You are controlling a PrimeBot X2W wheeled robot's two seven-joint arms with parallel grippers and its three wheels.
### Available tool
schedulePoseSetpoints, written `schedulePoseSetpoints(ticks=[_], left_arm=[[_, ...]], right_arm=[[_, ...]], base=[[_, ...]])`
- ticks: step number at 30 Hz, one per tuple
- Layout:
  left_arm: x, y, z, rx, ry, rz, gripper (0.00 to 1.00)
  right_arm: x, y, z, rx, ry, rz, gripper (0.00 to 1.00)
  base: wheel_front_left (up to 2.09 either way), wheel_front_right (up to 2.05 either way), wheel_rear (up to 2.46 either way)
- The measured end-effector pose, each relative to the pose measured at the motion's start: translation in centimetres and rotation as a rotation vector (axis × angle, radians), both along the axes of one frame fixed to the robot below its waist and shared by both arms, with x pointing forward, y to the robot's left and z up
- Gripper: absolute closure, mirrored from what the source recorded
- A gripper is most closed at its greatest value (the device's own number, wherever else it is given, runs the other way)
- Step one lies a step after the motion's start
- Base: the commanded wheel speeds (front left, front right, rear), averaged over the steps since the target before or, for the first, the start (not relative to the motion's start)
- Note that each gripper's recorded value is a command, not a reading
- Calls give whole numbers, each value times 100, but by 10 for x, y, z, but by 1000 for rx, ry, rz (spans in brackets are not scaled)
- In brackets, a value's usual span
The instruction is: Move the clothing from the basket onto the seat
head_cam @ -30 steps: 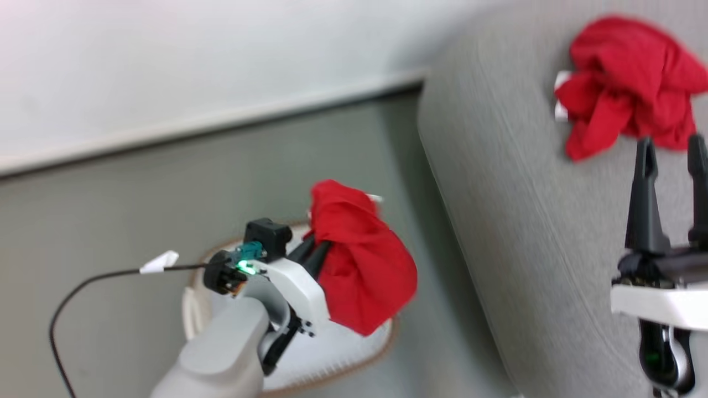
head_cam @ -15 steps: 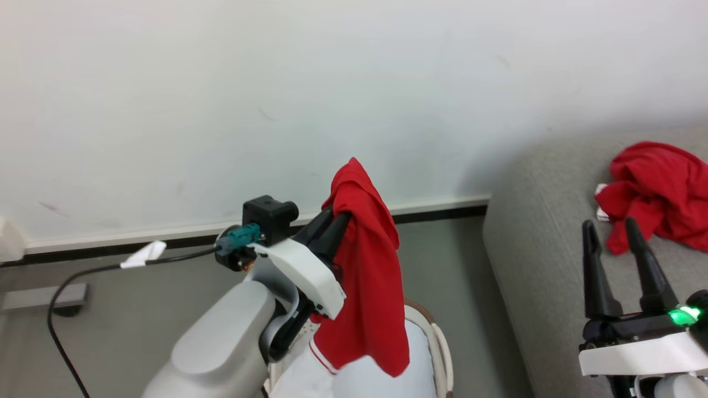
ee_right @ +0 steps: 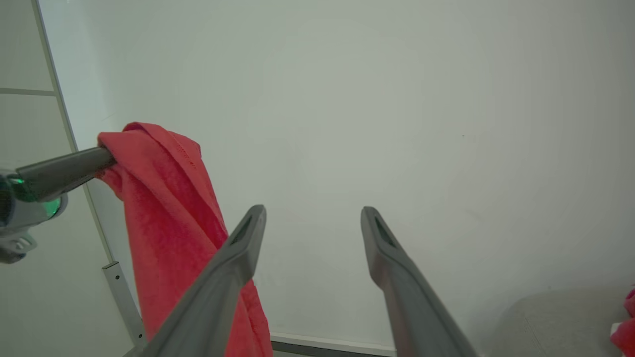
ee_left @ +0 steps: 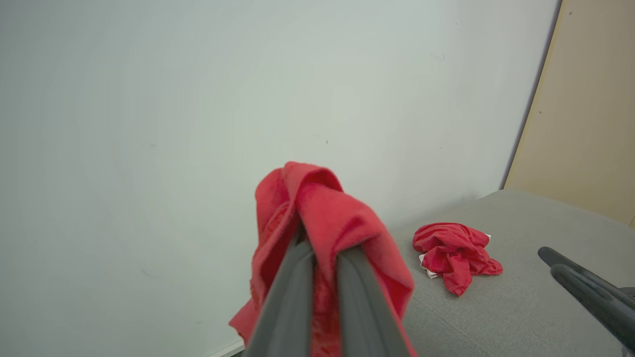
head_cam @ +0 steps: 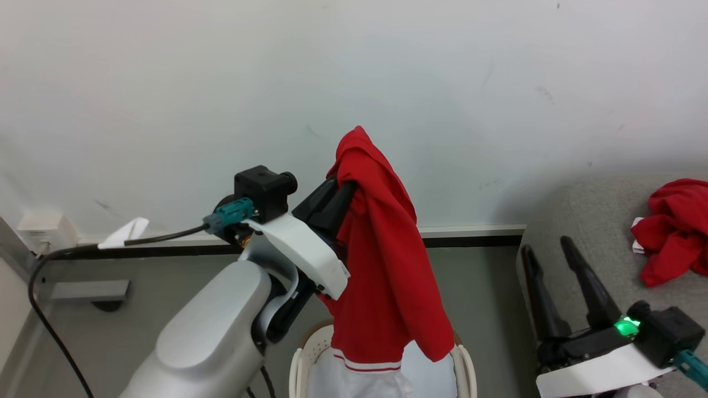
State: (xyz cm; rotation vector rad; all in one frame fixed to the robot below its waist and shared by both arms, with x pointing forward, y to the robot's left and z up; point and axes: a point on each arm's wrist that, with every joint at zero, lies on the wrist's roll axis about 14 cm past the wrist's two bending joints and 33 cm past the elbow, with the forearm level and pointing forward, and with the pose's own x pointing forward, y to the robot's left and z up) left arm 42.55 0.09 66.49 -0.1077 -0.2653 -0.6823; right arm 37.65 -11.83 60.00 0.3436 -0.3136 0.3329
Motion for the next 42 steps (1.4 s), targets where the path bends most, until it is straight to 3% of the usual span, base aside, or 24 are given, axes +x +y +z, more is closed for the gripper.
schedulePoseSetpoints(ticks=[16,24,32,34,35,42], left_arm=[[-13,2,-11,22,32,6,100],[-30,-8,-18,19,53,-24,100],[-48,-10,-23,18,71,-35,100],[-50,-8,-21,16,65,-30,100],[-51,-7,-20,13,62,-26,100],[-48,5,-18,2,61,8,100]], right_arm=[[-12,113,-3,-112,12,380,0],[4,153,-41,-196,148,446,0],[13,164,-84,-314,278,452,0],[13,165,-91,-326,304,452,71],[14,165,-92,-328,311,452,100],[18,166,-88,-290,326,445,100]], base=[[0,0,0],[0,0,0],[0,0,0],[0,0,0],[0,0,0],[0,0,0]])
